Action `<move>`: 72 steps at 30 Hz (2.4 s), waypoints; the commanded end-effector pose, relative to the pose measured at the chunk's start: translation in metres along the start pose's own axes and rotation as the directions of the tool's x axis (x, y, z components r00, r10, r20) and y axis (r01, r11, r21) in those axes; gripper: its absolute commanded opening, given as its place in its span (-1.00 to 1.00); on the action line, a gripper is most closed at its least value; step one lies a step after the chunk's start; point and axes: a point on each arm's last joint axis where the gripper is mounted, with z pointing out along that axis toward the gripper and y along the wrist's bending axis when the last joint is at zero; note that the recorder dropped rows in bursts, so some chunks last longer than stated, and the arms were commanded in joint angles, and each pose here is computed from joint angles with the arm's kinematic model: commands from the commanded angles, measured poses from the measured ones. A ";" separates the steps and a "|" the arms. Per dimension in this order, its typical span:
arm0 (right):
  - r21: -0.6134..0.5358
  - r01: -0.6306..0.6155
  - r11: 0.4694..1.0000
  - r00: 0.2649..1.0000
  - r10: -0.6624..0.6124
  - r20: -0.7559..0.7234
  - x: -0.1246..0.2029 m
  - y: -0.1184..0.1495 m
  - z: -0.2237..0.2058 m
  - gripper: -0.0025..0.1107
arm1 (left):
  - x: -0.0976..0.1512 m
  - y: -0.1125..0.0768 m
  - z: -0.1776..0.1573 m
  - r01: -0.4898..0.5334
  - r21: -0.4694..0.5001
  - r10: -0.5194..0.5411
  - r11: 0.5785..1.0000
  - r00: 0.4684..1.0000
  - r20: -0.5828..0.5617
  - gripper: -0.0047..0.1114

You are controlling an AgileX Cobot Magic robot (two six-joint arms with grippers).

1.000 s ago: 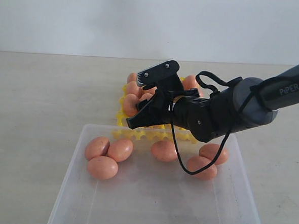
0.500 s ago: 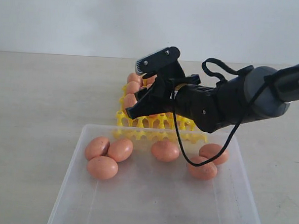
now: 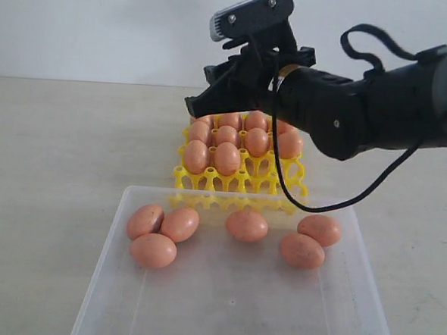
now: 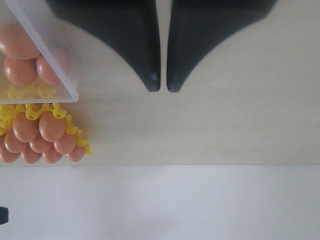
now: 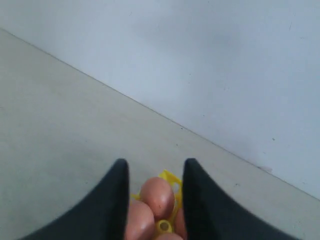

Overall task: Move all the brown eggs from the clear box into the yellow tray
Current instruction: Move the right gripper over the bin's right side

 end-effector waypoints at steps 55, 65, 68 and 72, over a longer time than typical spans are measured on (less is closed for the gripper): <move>-0.727 0.201 0.656 0.592 -0.673 -0.443 -0.008 0.021 -0.130 0.04 | 0.001 0.000 0.000 -0.003 0.009 0.003 1.000 1.000 -0.001 -0.85; -0.766 0.179 0.618 0.440 -0.746 -0.500 0.061 0.025 -0.069 0.05 | 0.001 0.000 0.000 -0.003 0.009 0.003 1.000 1.000 -0.001 -0.85; -0.772 0.167 0.613 0.396 -0.759 -0.517 0.082 0.026 -0.057 0.05 | 0.001 0.000 0.000 -0.003 0.009 0.003 1.000 1.000 -0.001 -0.85; -0.708 0.175 0.684 0.390 -0.709 -0.588 0.098 0.025 -0.043 0.05 | 0.001 0.000 0.000 -0.003 0.009 0.003 1.000 1.000 -0.001 -0.85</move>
